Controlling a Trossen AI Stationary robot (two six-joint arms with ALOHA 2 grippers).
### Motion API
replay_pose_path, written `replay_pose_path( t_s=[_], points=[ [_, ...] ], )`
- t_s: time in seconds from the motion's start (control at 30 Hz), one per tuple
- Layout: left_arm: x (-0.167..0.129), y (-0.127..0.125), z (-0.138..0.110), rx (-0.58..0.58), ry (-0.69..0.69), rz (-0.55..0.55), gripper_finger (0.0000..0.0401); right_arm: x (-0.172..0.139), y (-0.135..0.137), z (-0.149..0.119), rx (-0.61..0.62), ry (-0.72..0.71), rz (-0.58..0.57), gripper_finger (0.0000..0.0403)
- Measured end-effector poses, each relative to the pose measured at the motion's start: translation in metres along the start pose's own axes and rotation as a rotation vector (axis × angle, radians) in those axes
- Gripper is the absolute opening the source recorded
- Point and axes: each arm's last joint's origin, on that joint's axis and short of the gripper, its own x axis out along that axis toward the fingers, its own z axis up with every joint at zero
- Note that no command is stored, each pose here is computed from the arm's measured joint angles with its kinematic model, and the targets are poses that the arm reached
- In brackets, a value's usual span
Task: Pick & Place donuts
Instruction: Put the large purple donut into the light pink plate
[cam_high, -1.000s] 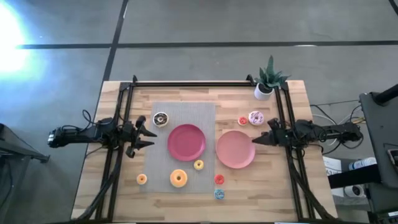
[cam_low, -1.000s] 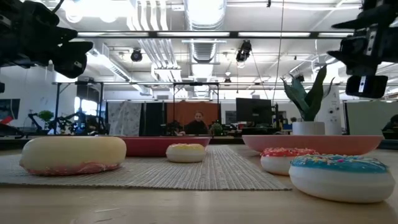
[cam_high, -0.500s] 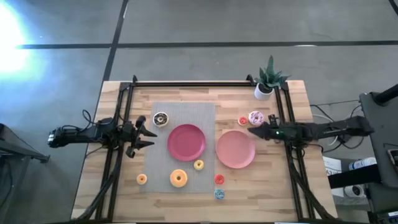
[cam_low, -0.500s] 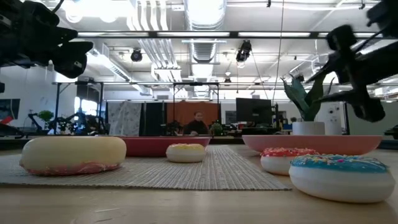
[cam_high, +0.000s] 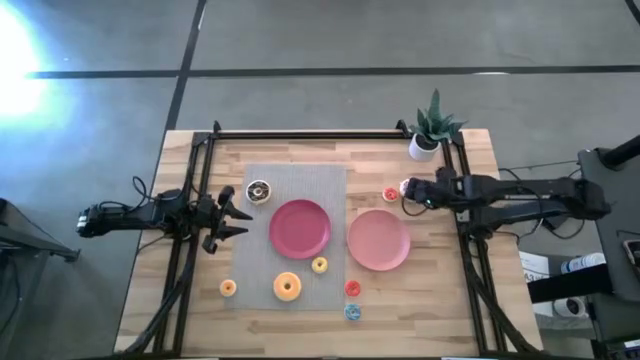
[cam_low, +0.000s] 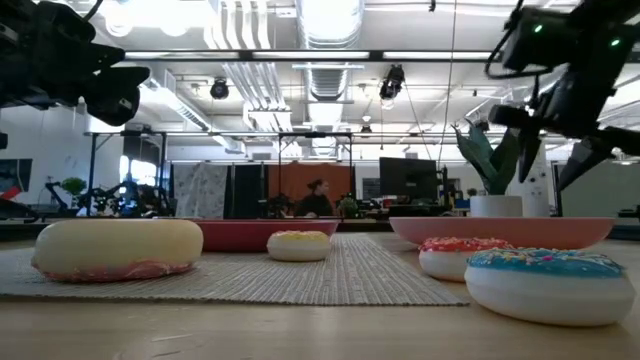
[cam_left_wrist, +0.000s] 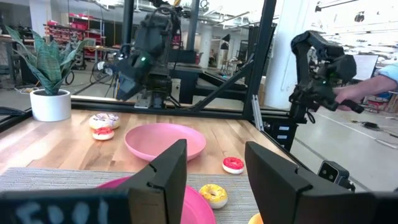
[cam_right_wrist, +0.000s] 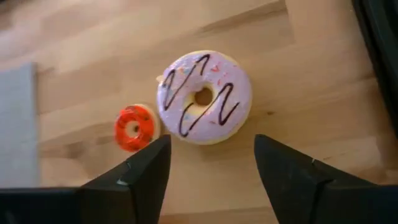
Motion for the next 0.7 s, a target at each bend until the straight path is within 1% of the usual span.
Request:
replay_pose_path(
  t_s=[0.1, 0.2, 0.3, 0.47, 0.6, 0.7],
  points=[
    [0.000, 0.000, 0.000, 0.000, 0.000, 0.000, 0.0137, 0.012, 0.004, 0.010, -0.052, 0.022, -0.059, 0.0249],
    [0.000, 0.000, 0.000, 0.000, 0.000, 0.000, 0.0137, 0.026, 0.007, 0.023, -0.057, 0.059, -0.075, 0.0264],
    [0.000, 0.000, 0.000, 0.000, 0.000, 0.000, 0.0137, 0.041, 0.007, 0.036, -0.062, 0.084, -0.113, 0.0269],
    [0.000, 0.000, 0.000, 0.000, 0.000, 0.000, 0.0137, 0.062, 0.007, 0.052, -0.109, 0.177, -0.113, 0.0258],
    [0.000, 0.000, 0.000, 0.000, 0.000, 0.000, 0.0137, 0.073, 0.005, 0.050, -0.182, 0.270, -0.148, 0.0244],
    [0.000, 0.000, 0.000, 0.000, 0.000, 0.000, 0.0137, 0.077, 0.005, 0.048, -0.215, 0.295, -0.161, 0.0237]
  ],
)
